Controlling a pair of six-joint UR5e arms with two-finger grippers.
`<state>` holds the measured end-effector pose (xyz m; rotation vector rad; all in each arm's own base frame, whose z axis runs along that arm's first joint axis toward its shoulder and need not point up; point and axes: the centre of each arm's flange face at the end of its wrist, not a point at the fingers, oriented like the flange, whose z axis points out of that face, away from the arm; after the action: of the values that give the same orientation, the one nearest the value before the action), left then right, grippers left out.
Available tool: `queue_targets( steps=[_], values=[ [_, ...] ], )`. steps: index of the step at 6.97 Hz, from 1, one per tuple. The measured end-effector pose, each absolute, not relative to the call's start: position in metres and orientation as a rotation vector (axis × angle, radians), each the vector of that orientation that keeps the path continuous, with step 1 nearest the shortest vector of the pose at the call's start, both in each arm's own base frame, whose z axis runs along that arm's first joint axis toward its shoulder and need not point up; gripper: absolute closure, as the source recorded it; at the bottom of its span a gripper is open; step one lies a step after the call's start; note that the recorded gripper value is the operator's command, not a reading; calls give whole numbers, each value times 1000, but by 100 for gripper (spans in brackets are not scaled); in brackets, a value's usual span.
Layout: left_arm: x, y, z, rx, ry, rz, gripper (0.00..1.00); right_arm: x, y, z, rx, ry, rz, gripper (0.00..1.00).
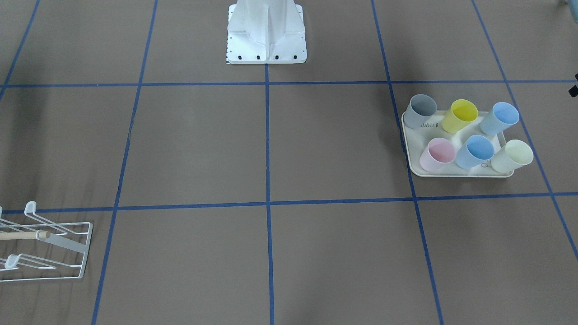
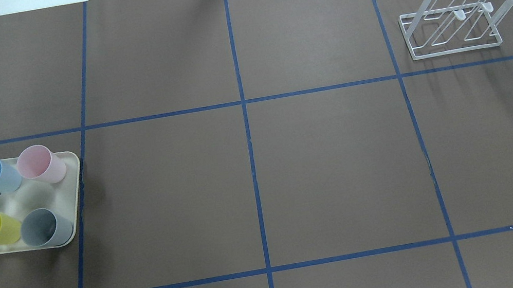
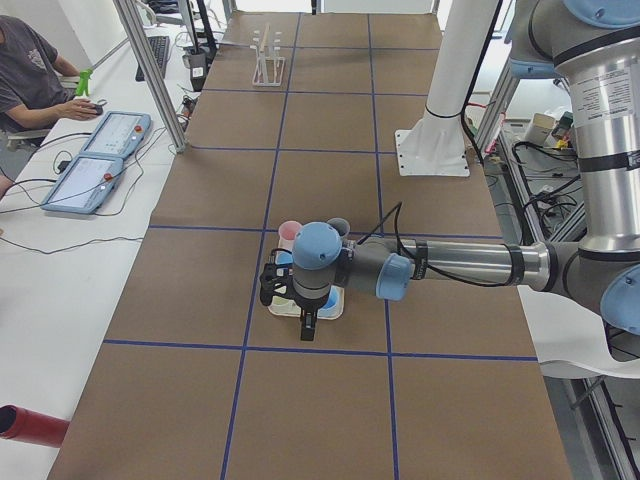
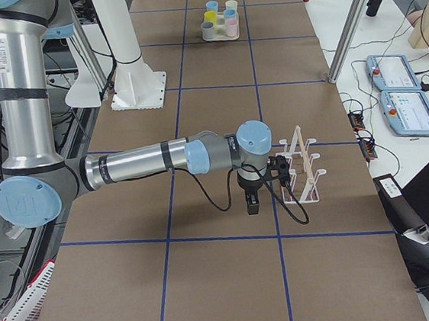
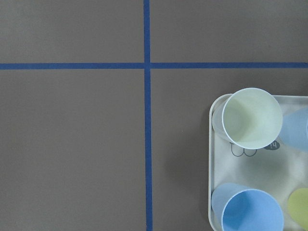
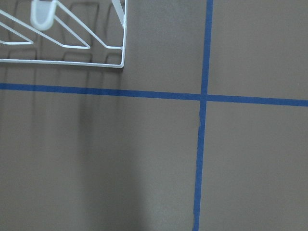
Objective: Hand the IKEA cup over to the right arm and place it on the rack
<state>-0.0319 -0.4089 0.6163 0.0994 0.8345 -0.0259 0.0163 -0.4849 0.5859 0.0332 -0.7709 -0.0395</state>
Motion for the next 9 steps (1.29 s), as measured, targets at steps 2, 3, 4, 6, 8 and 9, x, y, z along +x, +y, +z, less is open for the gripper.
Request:
queue_targets(
  steps=[2,3,4,6,8,9],
  values=[
    [-30,-407,620,85,838,-38,0,13,-485,582,32,-798,-36,0],
    [-23,-408,620,70,840,-46,0,12,-485,580,30,-811,-36,0],
    [-11,-409,620,57,841,-35,0,10,-485,580,29,-819,-39,0],
    [17,-410,622,34,841,22,0,6,-484,581,64,-827,-66,0],
    [49,-416,630,3,841,91,0,-8,-481,584,88,-831,-106,0],
    [62,-418,643,-4,841,120,0,-14,-481,586,86,-830,-120,0]
  ],
)
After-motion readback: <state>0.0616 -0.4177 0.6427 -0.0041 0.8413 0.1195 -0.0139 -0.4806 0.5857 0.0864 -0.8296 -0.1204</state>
